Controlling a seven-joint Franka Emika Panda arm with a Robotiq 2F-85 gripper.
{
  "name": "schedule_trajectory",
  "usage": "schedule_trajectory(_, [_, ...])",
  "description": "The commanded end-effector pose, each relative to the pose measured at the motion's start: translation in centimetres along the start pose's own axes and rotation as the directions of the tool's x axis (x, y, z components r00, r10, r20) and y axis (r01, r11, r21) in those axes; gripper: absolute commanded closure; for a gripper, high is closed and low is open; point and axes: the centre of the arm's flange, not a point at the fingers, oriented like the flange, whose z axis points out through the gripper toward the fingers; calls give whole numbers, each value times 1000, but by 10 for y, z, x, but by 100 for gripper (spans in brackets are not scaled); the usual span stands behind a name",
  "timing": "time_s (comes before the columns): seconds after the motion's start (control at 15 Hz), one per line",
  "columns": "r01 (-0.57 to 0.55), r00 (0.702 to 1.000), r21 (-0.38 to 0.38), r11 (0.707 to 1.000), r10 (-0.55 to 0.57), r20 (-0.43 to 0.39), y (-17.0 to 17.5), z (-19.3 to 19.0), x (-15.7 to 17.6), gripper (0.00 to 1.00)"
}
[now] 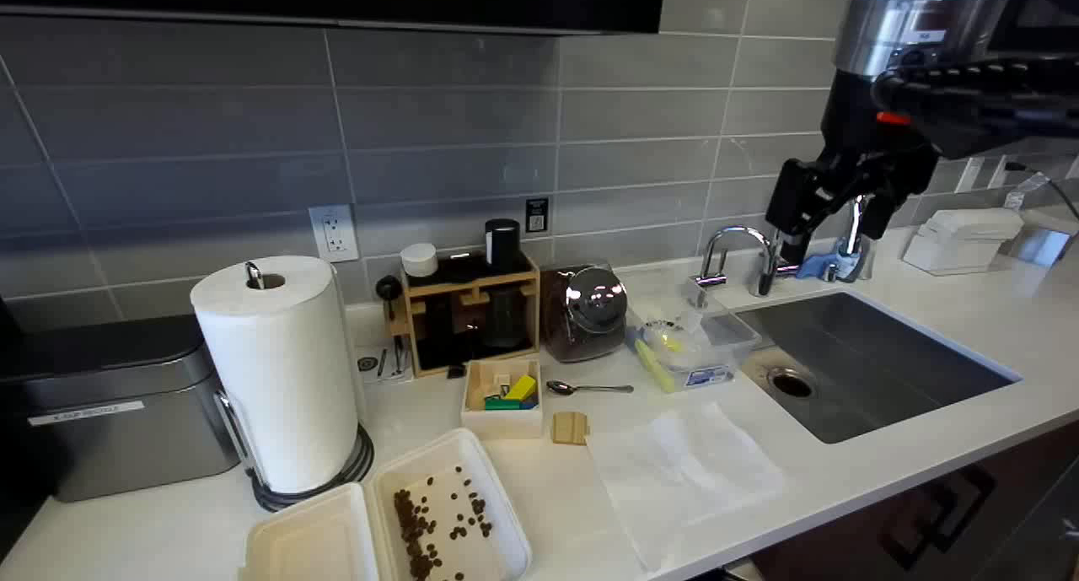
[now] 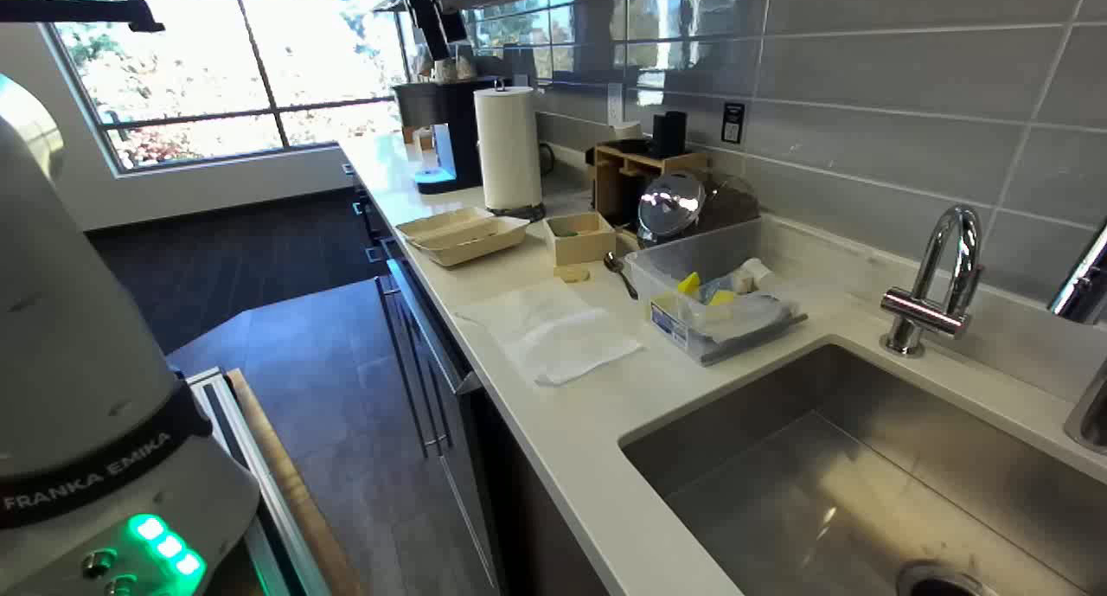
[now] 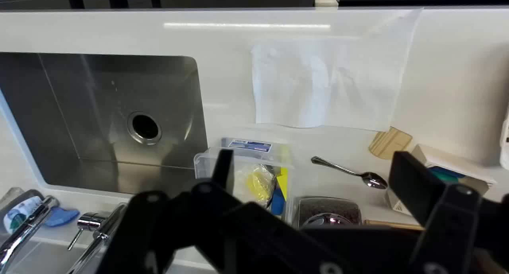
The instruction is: Put the spoon onto the paper towel
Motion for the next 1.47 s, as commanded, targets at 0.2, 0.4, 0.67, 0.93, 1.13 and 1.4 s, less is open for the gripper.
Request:
schedule_trajectory(0.2, [0, 1000, 0, 1000, 0, 0, 0, 0, 0, 0])
schedule_trajectory(0.4, [0, 1000, 0, 1000, 0, 0, 0, 0, 0, 0])
schedule_trajectory(0.67, [197, 978, 9, 980, -197, 64, -17, 26, 29, 0])
schedule_trajectory(0.93, [374, 922, 104, 922, -382, 67, -33, 73, 72, 0])
schedule_trajectory(1.13, [496, 860, 169, 852, -509, 40, -37, 118, 107, 0])
schedule_trajectory(1.4, [648, 745, 223, 728, -667, 14, -53, 172, 136, 0])
